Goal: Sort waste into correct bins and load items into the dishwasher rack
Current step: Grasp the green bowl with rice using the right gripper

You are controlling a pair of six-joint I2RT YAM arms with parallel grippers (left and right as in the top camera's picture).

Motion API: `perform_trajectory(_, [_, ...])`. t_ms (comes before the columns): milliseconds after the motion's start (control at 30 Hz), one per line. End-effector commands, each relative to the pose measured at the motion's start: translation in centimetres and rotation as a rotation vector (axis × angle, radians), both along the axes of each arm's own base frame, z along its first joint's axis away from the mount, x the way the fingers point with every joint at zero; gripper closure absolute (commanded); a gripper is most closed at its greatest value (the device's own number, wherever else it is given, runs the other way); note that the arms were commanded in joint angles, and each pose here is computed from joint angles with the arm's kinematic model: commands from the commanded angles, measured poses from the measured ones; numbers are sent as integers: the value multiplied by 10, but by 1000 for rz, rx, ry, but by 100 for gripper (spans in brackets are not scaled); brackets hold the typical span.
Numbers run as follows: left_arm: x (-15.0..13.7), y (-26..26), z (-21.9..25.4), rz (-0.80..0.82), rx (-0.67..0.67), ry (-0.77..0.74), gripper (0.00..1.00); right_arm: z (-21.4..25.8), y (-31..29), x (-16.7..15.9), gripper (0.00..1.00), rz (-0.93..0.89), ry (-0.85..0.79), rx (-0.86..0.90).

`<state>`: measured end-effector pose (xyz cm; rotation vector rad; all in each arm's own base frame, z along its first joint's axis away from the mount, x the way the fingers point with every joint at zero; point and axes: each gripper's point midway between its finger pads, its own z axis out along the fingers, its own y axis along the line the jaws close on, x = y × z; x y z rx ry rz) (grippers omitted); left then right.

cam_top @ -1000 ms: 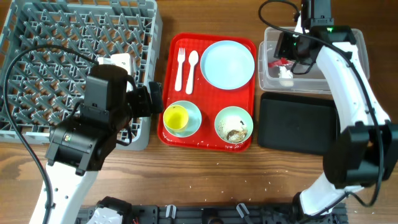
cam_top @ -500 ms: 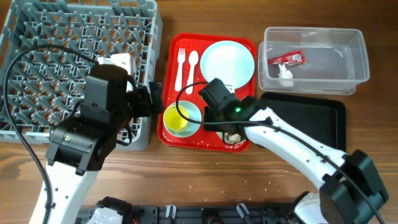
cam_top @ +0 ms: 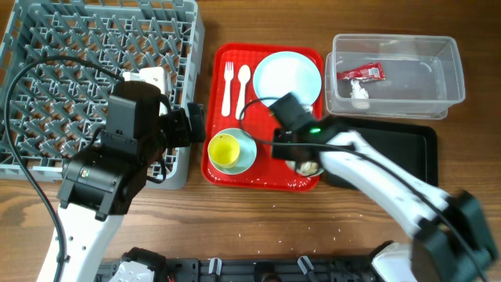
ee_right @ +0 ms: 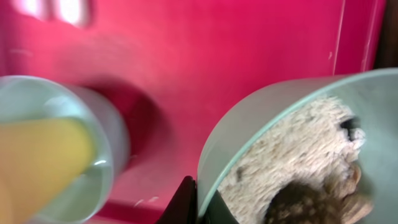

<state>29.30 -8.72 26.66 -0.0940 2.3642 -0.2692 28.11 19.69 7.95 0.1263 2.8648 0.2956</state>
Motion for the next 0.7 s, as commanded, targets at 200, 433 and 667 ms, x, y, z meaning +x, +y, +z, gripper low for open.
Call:
perform_trajectory(200, [2,2,5,13,-2,-14,0,79,-74,-3,96,229,-118,450])
perform_trajectory(433, [2,2,5,13,-2,-13,0,75,-120,-15,96,205,-314,903])
perform_trajectory(667, [2,2,5,13,-2,-13,0,83,-148,-10,96,187,-477,910])
